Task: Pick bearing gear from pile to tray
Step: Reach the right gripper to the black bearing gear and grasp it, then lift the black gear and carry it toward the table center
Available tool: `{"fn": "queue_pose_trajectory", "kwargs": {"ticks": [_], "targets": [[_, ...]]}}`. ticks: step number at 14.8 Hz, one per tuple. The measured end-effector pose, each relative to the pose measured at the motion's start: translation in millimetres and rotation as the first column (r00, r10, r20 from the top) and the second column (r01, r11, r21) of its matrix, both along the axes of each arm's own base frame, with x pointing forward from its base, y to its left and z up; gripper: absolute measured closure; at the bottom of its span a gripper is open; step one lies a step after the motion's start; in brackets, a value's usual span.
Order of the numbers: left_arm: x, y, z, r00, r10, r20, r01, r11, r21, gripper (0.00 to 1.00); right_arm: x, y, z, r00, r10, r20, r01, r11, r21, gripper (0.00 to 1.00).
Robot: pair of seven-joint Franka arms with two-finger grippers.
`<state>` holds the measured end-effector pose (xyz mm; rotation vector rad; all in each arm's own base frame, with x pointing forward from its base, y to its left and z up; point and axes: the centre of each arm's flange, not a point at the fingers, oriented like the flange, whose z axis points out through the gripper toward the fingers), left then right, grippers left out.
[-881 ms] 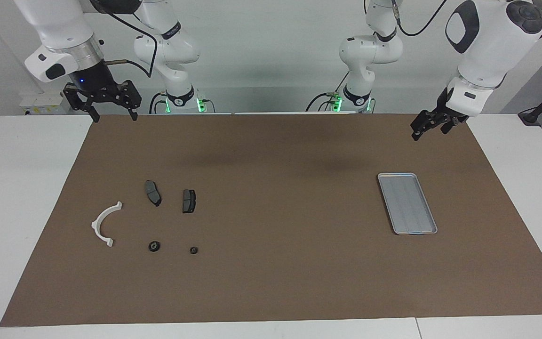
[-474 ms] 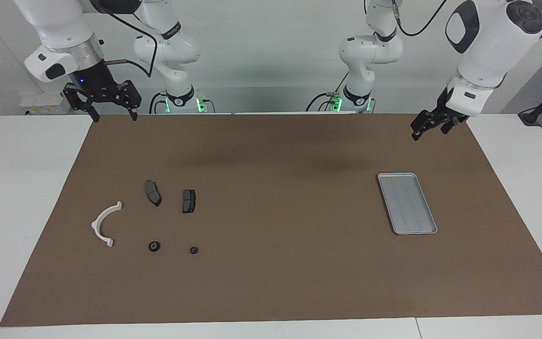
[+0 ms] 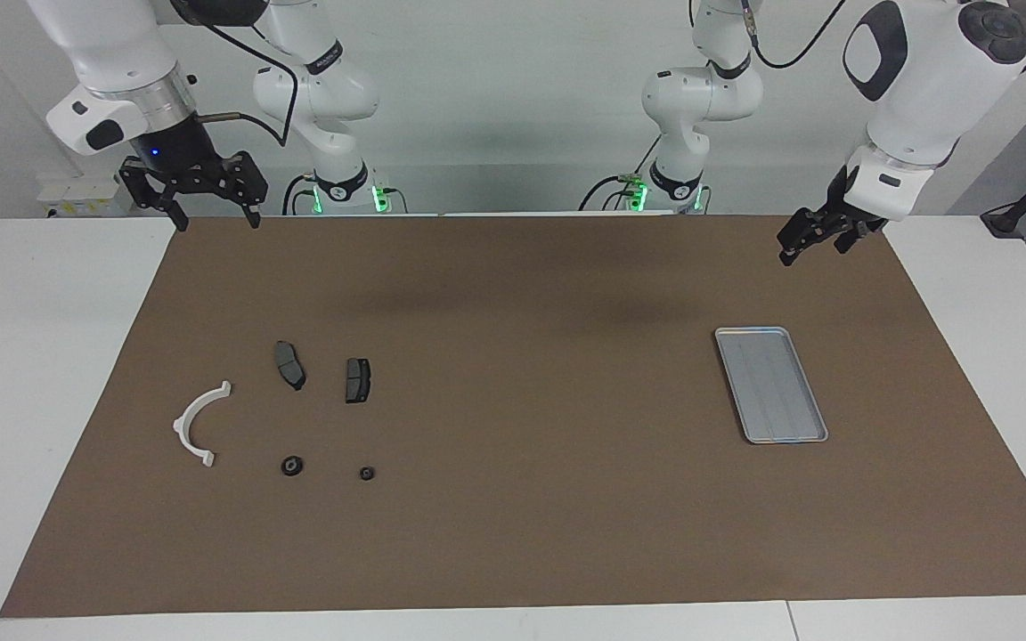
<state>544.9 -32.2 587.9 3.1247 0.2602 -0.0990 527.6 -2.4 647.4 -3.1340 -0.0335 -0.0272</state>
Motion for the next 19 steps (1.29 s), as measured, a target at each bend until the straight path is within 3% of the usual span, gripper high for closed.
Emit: {"fn": "queue_pose_trajectory", "kwargs": {"ticks": [3,5,8,14,19], "targets": [[0.0,0.0,0.0,1.000,0.000,0.000,0.000,1.000,0.000,0.00,-0.1,1.4,4.7,1.000,0.002,0.020,-0.002,1.000,-0.001,0.00],[0.0,0.0,0.0,1.000,0.000,0.000,0.000,1.000,0.000,0.00,5.0,3.9,6.9,0.998,0.007,0.059,-0.007,1.000,-0.001,0.00],[0.0,0.0,0.0,1.000,0.000,0.000,0.000,1.000,0.000,0.00,19.8,12.4,-6.9,0.997,0.024,0.077,-0.024,1.000,-0.008,0.00],[0.0,0.0,0.0,1.000,0.000,0.000,0.000,1.000,0.000,0.00,78.0,20.5,-94.0,0.998,0.033,0.044,-0.033,0.999,-0.020,0.00],[0.0,0.0,0.0,1.000,0.000,0.000,0.000,1.000,0.000,0.00,111.4,67.8,-161.2,0.999,-0.027,0.042,0.028,1.000,-0.007,0.00]]}}
